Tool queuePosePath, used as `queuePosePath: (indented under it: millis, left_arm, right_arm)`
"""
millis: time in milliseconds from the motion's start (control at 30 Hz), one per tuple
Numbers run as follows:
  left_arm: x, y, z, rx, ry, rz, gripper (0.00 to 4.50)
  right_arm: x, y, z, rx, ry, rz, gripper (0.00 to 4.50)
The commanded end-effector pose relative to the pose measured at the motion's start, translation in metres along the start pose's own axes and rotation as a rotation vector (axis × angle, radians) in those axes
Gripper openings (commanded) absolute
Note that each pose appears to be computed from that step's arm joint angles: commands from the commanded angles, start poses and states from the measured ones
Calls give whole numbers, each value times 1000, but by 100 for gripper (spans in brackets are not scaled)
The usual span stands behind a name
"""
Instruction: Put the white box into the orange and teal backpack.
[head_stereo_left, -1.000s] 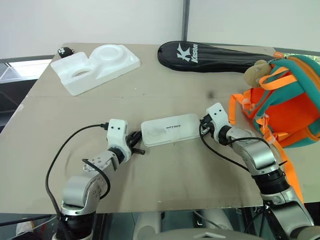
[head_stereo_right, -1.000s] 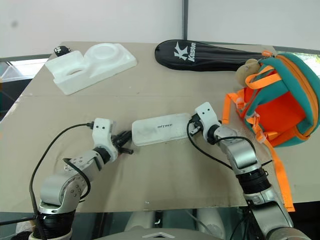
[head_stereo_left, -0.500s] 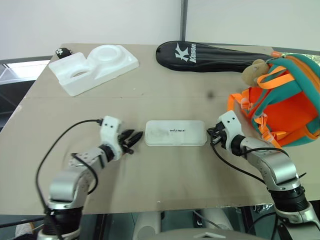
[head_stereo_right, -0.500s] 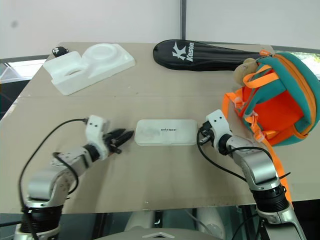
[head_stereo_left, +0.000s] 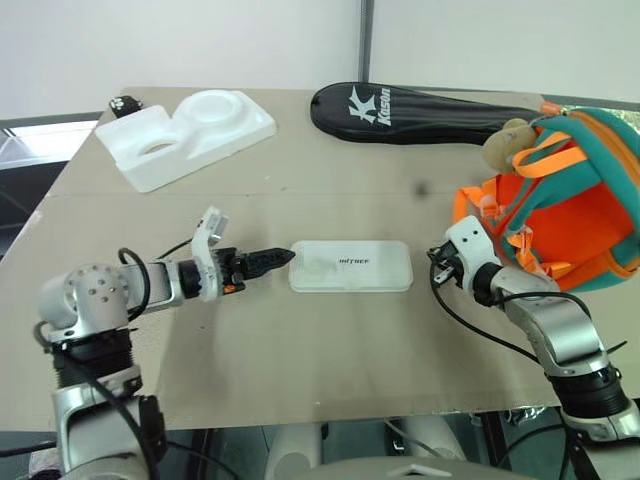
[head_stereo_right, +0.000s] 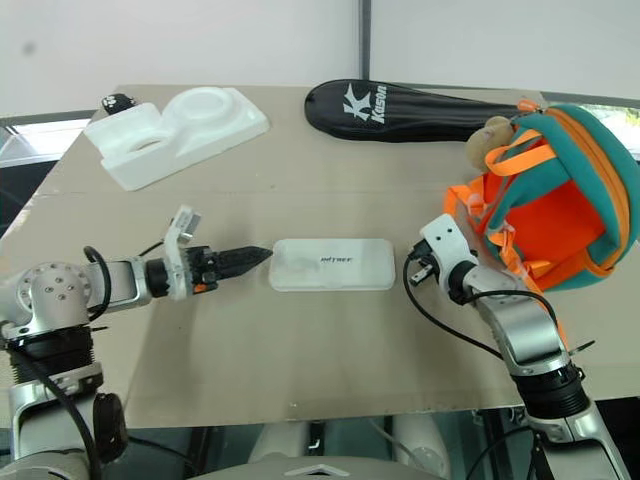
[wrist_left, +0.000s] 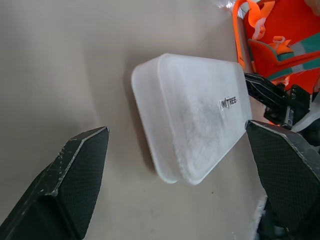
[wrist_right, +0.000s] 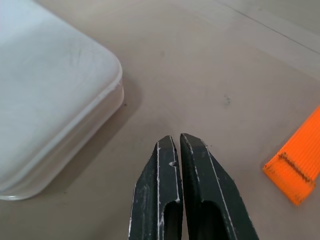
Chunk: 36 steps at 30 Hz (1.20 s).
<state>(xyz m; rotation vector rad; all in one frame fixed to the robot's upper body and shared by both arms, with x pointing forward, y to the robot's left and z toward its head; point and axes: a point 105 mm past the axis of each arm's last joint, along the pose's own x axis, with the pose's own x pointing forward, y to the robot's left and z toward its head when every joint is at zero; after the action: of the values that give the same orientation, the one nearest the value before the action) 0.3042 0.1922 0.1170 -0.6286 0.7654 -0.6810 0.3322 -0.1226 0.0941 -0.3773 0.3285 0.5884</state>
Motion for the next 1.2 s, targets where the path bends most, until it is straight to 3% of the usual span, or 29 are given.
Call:
queuePosePath:
  millis: [33,300,400,533,600,700,900,1000,1033,1100,1200]
  left_arm:
    - [20,-5,-8,-17,69,-29,447]
    - [35,-16,-12,-32,82,-104,447]
    - [32,-18,-14,-29,84,-107,372]
    - [27,-16,-15,-54,55,-113,189]
    - [26,-17,-14,-58,35,-121,124]
    - [24,-24,-9,-53,-18,-150,103]
    - [26,-41,11,-30,-150,-215,103]
    - [32,-47,19,-18,-183,-228,102]
    - [35,-49,21,-15,-190,-234,102]
    - [40,-54,23,0,-182,-249,102]
    - [46,-58,30,16,-179,-270,102]
  right_arm:
    - [11,11,19,-73,-49,47,0]
    - [27,30,34,-64,-93,106,0]
    - [27,29,34,-58,-95,99,0]
    - [24,25,30,-49,-101,84,0]
    - [19,19,36,-22,-139,55,0]
    - [-1,14,49,46,-235,85,0]
    - [-67,3,60,158,-362,17,286]
    - [-94,8,58,177,-341,-17,418]
    - [-100,7,54,181,-321,-48,444]
    - [-111,1,46,194,-270,-133,444]
    - [-127,-34,28,237,-172,-414,444]
